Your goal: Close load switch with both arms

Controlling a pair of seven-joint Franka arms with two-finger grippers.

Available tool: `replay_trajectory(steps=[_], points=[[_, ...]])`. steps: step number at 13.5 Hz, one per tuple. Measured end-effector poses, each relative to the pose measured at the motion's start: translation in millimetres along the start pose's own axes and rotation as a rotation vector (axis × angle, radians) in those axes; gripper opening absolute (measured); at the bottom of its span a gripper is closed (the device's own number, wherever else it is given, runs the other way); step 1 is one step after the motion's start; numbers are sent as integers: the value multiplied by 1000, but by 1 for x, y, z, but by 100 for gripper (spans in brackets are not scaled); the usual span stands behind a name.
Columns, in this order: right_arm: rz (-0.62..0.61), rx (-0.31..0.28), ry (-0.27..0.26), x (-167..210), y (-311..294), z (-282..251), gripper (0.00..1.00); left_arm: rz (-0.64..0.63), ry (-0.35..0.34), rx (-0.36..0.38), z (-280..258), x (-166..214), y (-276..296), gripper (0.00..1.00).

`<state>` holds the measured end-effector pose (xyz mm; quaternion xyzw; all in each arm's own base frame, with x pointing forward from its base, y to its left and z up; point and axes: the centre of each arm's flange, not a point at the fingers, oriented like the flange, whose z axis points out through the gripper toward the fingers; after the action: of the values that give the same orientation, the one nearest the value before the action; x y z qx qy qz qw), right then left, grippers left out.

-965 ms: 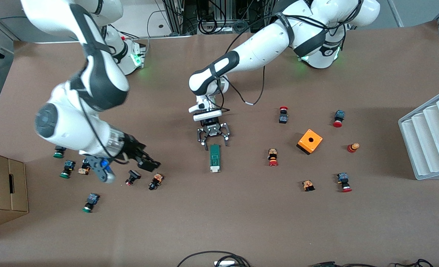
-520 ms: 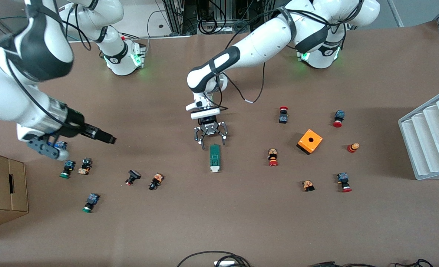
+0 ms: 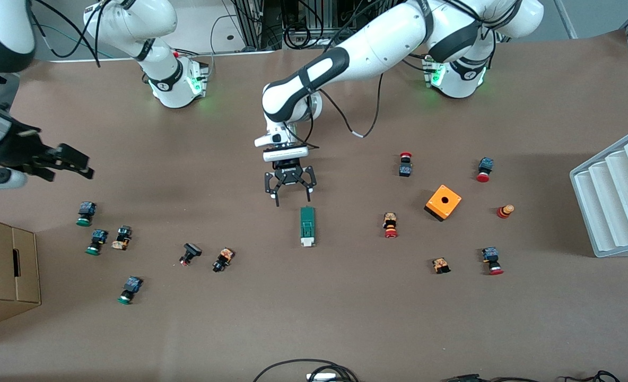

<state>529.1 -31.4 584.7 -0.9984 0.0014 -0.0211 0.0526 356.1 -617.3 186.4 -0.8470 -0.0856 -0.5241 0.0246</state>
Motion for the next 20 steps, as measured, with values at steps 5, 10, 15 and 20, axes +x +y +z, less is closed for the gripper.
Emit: replay_trajectory(steps=[5, 10, 15, 20], points=[[-34, -8, 1, -1, 21, 7, 100, 29, -82, 15, -6, 49, 3, 100], [-37, -12, 19, 1, 20, 5, 100, 87, -173, 15, -16, 104, 2, 100], [-38, -16, 28, 2, 20, 1, 100, 169, -269, -1, -33, 157, 0, 100], [-81, -63, 24, 2, 24, 0, 100, 217, -317, -1, -37, 204, -11, 100]])
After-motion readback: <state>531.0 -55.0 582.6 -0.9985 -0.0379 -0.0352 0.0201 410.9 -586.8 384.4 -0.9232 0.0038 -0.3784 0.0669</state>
